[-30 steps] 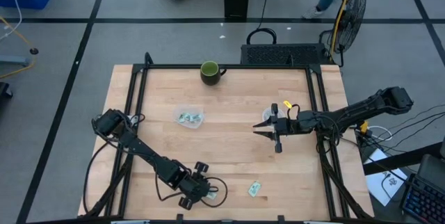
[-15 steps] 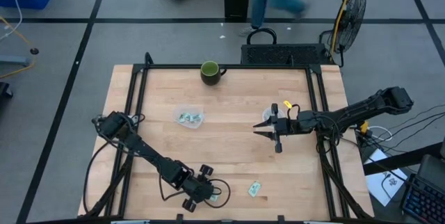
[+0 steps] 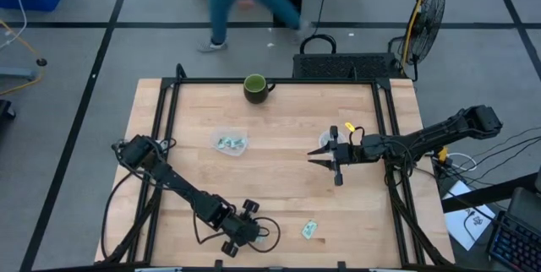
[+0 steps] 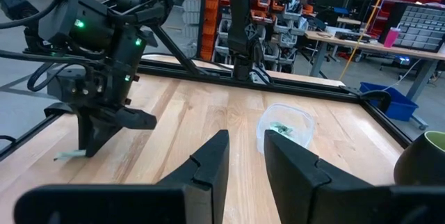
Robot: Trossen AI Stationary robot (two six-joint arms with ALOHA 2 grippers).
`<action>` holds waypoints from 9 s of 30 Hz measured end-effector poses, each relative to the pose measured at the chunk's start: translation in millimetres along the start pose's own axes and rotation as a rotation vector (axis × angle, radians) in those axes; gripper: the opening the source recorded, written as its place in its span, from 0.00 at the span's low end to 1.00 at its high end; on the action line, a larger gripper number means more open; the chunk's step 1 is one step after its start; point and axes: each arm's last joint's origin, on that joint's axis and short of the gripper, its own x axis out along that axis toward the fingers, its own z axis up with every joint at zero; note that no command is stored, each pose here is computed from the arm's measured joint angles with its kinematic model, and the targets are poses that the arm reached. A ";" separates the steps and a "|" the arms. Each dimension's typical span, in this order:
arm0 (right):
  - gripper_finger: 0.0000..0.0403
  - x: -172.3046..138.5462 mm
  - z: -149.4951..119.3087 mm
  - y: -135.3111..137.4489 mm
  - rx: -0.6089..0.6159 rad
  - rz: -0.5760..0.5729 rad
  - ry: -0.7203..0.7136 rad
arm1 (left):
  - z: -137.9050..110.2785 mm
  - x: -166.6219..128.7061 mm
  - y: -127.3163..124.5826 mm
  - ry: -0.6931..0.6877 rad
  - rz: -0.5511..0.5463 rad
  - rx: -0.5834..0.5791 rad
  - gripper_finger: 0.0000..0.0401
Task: Pick and place Stevia / Truvia into bins
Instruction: Put the white stevia packet into the left transparent container, then put the white stevia packet into the right transparent container, then return to Home Position
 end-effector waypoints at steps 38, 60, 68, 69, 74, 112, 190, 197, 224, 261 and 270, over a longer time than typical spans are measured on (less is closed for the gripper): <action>0.21 0.0 -0.9 0.1 0.003 0.000 0.009 | -99.2 -137.2 170.3 0.436 0.601 -0.506 0.21; 0.21 -1.5 2.8 20.9 -0.038 0.150 0.046 | -56.1 -146.6 186.8 0.101 0.674 -0.509 0.34; 0.22 3.6 19.5 45.9 0.234 0.225 0.316 | -35.1 -148.8 194.5 -0.092 0.692 -0.394 0.34; 0.23 5.5 18.2 50.1 0.258 0.228 0.364 | -33.6 -149.0 194.8 -0.109 0.688 -0.395 0.34; 0.27 18.9 -3.7 80.7 0.279 0.285 0.506 | -30.9 -149.5 195.4 -0.142 0.678 -0.396 0.34; 0.49 52.9 -103.4 150.5 -0.102 0.504 0.561 | -33.5 -150.3 200.6 -0.146 0.641 -0.417 0.34; 0.45 -14.0 -21.8 -23.8 0.030 -0.292 0.876 | -33.7 -150.5 200.7 -0.142 0.653 -0.415 0.34; 0.42 -39.6 2.5 -27.9 0.033 -0.285 0.766 | -50.7 -176.6 188.6 -0.036 0.706 -0.496 0.34; 0.41 -118.1 51.2 -31.3 0.158 -0.065 0.047 | -181.7 -299.4 95.7 -0.576 0.694 -0.808 0.34; 0.41 -113.6 -25.0 -20.3 0.200 0.056 -0.467 | -222.4 -266.9 81.8 -1.028 0.569 -0.504 0.34; 0.41 -114.6 -23.2 -20.6 0.175 0.049 -0.489 | -217.4 -223.7 89.3 -1.134 0.505 -0.325 0.34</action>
